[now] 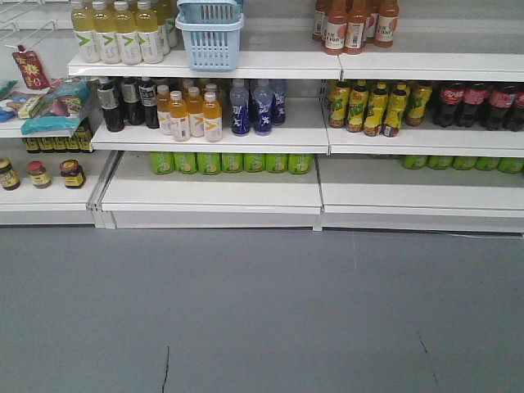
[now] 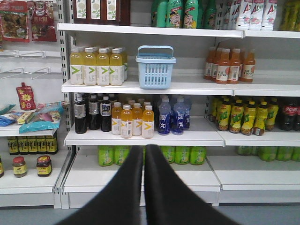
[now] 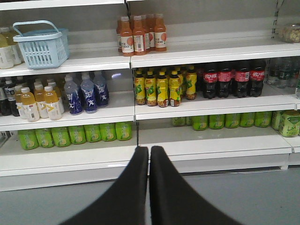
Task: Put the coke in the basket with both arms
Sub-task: 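Drive the base toward the shelf holding the light-blue basket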
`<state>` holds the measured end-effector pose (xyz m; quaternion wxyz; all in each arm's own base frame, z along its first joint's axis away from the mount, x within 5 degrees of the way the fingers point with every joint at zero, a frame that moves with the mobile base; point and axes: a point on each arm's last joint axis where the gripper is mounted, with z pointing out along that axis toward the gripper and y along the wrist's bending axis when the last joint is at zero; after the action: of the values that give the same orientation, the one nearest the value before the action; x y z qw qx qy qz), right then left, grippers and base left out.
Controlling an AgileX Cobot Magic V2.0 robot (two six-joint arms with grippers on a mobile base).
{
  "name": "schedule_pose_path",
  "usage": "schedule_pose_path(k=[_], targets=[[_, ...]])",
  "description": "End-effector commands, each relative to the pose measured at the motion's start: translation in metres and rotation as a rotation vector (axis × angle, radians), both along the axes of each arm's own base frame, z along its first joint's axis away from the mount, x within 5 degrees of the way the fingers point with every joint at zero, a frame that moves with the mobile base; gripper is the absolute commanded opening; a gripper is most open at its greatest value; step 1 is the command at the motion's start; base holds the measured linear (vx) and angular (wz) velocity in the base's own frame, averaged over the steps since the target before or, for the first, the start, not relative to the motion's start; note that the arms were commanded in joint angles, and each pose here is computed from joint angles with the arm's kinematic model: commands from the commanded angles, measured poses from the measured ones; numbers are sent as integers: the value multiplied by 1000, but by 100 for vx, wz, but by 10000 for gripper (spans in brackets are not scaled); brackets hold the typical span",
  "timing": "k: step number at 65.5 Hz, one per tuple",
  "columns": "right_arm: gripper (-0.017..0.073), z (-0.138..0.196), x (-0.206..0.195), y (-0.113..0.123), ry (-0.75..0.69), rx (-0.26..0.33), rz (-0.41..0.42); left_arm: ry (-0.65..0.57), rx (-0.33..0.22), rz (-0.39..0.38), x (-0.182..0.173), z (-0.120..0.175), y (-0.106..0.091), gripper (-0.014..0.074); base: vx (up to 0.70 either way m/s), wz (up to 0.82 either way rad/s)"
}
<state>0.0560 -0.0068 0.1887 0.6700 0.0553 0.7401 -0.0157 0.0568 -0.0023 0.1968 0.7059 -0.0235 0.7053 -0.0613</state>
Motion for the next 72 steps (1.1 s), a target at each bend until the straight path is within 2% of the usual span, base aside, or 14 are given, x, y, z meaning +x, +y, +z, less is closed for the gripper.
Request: schedule_pose_path(k=[1, 72], targets=[[-6, 5, 0, 1, -79, -28, 9, -111, -6, -26, -3, 17, -2, -6, 0, 0], [-6, 5, 0, 1, -77, -28, 9, -111, -6, -26, -3, 17, -2, -6, 1, 1]])
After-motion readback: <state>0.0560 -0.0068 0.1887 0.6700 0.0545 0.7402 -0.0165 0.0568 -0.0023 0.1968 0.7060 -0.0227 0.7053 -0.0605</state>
